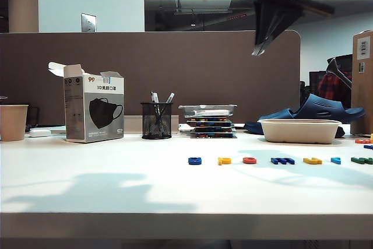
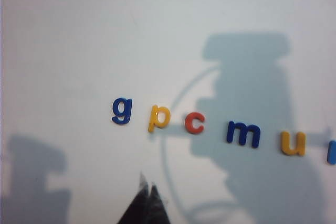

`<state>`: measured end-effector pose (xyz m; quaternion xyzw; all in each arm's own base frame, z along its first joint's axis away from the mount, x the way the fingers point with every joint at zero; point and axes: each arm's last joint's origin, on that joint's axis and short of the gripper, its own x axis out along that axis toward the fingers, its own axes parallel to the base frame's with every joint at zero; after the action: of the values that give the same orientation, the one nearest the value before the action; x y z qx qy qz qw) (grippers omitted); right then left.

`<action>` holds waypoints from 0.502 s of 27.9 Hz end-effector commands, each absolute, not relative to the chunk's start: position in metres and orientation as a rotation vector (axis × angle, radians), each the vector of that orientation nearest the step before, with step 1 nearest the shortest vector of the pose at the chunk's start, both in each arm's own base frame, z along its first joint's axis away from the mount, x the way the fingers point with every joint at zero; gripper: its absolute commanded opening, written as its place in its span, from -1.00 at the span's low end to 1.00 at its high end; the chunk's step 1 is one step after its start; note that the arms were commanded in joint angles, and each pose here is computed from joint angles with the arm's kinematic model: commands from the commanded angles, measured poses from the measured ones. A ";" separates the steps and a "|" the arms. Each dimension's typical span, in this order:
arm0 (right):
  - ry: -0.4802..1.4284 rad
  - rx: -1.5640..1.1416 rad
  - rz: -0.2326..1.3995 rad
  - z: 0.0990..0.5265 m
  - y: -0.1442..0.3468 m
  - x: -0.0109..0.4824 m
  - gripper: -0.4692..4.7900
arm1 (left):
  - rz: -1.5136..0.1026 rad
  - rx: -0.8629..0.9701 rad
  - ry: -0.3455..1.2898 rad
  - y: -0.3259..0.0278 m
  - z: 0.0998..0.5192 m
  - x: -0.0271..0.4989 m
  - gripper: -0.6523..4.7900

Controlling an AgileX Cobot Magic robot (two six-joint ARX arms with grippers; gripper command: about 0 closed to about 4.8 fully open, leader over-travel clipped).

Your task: Select the appropriate letters from the row of letter magnets placed on the table to arrange into the word "cup".

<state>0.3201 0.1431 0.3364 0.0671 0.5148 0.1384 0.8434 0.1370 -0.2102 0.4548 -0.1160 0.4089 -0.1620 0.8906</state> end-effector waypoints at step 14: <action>1.329 0.085 0.224 0.294 0.165 0.366 -0.61 | -0.337 -0.242 0.836 -0.210 0.457 0.137 -0.78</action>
<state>0.3649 0.1648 0.2949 0.0388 0.6135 0.1063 0.7816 0.1370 -0.2102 0.4548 -0.1161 0.4088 -0.1622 0.8906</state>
